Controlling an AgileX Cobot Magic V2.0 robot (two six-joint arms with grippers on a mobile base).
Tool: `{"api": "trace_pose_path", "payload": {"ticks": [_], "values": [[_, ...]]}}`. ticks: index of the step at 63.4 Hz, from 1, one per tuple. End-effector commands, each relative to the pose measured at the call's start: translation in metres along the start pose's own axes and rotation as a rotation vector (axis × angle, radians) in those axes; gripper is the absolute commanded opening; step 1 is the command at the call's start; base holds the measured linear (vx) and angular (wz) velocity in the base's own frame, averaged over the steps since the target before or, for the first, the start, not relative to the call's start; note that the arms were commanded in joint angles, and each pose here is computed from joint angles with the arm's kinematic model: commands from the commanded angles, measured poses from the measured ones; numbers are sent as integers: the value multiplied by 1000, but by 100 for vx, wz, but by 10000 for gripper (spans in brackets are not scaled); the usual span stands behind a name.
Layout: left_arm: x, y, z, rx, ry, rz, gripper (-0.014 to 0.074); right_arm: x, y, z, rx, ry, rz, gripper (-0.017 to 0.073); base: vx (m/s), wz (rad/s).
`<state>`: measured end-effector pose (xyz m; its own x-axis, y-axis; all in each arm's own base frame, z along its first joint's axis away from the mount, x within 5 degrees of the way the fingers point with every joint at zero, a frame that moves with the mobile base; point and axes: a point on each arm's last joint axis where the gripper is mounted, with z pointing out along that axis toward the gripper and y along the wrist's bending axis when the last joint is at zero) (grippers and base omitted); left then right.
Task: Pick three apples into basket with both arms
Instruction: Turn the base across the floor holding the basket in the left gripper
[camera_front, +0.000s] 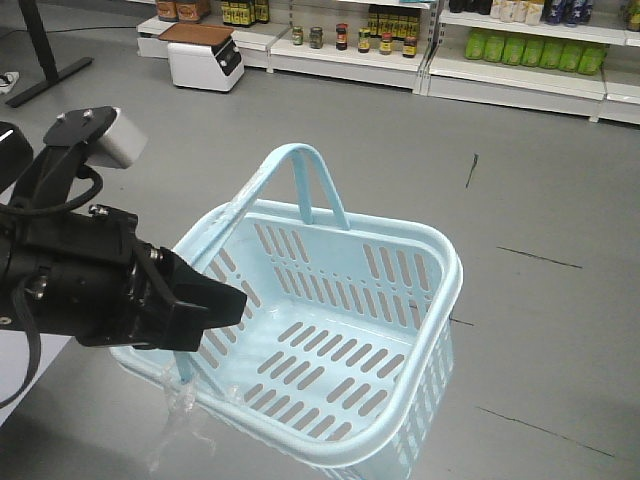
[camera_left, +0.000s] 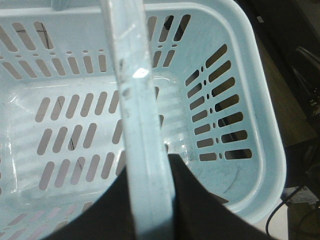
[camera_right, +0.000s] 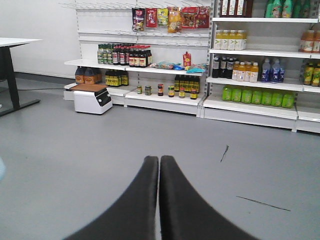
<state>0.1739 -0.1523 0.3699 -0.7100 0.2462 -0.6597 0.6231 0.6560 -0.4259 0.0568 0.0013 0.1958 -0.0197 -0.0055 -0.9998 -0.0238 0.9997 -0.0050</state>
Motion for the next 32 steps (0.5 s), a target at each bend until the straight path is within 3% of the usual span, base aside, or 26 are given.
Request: {"api": "trace_pose_path", "payload": {"ticks": [1, 32], "values": [[-11, -11, -13, 39, -114, -7, -8, -3, 0, 0, 5, -70, -13, -5, 12, 16], [-11, -11, -13, 39, -114, -7, -8, -3, 0, 0, 5, -69, -13, -5, 15, 4]]}}
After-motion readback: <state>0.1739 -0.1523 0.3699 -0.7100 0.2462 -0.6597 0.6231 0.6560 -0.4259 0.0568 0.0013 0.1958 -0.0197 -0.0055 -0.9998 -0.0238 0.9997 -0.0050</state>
